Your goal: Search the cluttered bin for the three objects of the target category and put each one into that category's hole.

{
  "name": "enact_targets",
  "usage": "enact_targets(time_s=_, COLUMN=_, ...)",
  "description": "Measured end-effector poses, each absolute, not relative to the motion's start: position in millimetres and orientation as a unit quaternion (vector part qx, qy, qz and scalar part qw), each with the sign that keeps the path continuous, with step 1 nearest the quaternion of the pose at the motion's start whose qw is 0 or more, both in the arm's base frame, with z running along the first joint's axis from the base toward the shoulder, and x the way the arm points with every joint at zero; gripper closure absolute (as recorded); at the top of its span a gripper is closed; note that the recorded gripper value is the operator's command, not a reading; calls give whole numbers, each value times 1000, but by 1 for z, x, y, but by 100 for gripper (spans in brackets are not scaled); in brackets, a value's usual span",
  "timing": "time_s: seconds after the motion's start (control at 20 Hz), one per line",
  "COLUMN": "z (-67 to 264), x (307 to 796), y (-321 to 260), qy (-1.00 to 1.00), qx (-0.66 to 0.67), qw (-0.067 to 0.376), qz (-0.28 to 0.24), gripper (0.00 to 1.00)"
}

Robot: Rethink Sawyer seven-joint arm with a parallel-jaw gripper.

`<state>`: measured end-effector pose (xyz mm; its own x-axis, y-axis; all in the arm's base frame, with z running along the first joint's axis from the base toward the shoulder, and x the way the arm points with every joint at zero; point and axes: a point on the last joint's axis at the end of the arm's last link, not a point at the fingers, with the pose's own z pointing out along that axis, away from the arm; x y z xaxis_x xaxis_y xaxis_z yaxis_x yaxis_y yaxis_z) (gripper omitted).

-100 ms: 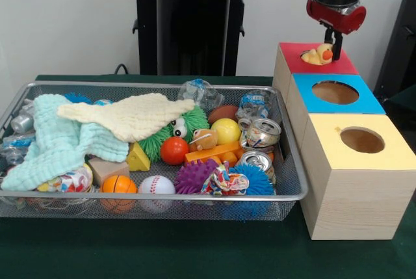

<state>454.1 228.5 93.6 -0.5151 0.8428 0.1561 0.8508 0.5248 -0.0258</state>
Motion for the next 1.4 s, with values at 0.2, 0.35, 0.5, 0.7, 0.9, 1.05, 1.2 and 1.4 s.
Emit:
enact_targets(time_s=0.2, z=94, x=455, y=227, qy=-869, qx=-489, qw=74, qz=-29, gripper=0)
enact_targets(time_s=0.35, z=95, x=458, y=224, qy=-867, qx=-492, qw=70, qz=-32, gripper=0)
enact_targets(time_s=0.5, z=94, x=459, y=223, qy=-867, qx=-493, qw=67, qz=-34, gripper=0)
enact_targets(time_s=0.7, z=95, x=459, y=223, qy=-867, qx=-493, qw=67, qz=-35, gripper=0)
enact_targets(time_s=0.9, z=96, x=459, y=223, qy=-867, qx=-492, qw=66, qz=-35, gripper=0)
enact_targets(time_s=1.05, z=99, x=460, y=223, qy=-867, qx=-492, qw=62, qz=-37, gripper=0)
enact_targets(time_s=1.2, z=107, x=464, y=223, qy=-868, qx=-491, qw=53, qz=-41, gripper=0)
enact_targets(time_s=1.4, z=121, x=470, y=225, qy=-870, qx=-489, qw=40, qz=-50, gripper=0)
